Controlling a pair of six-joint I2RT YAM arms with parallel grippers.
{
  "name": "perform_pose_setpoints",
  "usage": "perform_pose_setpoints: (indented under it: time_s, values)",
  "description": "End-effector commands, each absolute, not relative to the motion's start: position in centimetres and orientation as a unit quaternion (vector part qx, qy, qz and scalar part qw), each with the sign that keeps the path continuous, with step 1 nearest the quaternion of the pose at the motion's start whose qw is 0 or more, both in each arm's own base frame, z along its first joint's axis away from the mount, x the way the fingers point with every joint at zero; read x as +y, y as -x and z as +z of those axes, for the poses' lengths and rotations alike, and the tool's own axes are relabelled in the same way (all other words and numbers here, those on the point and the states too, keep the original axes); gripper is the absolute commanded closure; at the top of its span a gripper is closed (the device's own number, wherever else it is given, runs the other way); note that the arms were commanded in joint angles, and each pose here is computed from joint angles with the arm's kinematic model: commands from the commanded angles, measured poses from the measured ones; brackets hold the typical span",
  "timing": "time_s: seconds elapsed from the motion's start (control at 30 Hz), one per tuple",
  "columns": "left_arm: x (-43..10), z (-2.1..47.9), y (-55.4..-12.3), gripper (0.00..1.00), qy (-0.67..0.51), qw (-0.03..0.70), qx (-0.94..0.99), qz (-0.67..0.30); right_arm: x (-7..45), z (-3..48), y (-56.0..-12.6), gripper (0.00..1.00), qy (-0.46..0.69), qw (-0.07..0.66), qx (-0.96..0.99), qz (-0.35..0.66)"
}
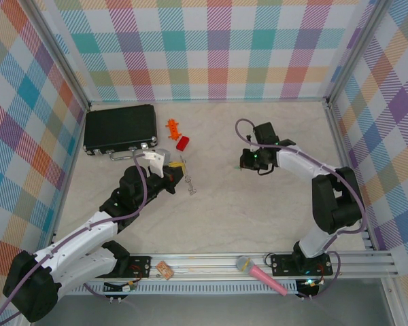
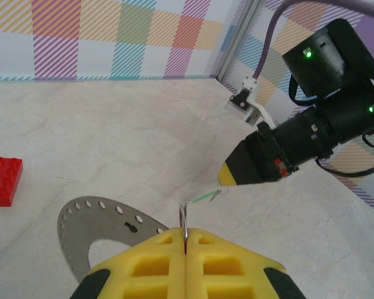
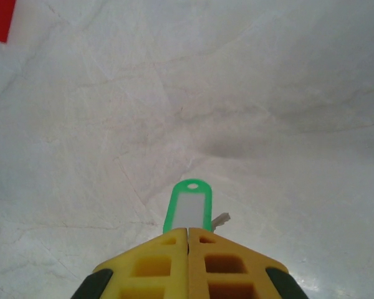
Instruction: Put the keys on the keyring
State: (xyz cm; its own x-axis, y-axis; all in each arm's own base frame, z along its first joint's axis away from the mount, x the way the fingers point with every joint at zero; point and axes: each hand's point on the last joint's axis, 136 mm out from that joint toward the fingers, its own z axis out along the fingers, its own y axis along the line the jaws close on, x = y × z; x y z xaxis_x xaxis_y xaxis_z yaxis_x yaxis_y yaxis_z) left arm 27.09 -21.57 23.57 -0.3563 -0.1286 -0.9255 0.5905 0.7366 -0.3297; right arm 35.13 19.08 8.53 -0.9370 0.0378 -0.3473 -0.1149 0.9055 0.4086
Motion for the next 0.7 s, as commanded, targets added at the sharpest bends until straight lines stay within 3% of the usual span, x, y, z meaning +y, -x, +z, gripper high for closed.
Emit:
perform_pose_setpoints:
  time_s: [0.0, 0.2, 0.47, 0.67]
  values:
    - [-21.9, 25.6, -26.8, 1.00, -0.158, 0.568, 0.731, -0.345, 19.8, 9.3, -34.2, 1.00, 0.021, 0.182, 0.957, 0.226]
    - [-21.8, 25.7, -26.7, 1.00, -0.158, 0.569, 0.730, -0.345, 20.1, 10.1, -30.8, 1.00, 0.038, 0.157, 0.960, 0.230]
    - [-21.9, 25.8, -26.7, 1.00, -0.157, 0.570, 0.728, -0.347, 19.6, 9.3, -26.1, 1.00, 0.033, 0.061, 0.970, 0.235]
    - [-21.9, 25.8, -26.7, 1.00, -0.157, 0.570, 0.728, -0.348, 19.9, 7.1, -26.7, 1.00, 0.020, 0.012, 0.977, 0.214]
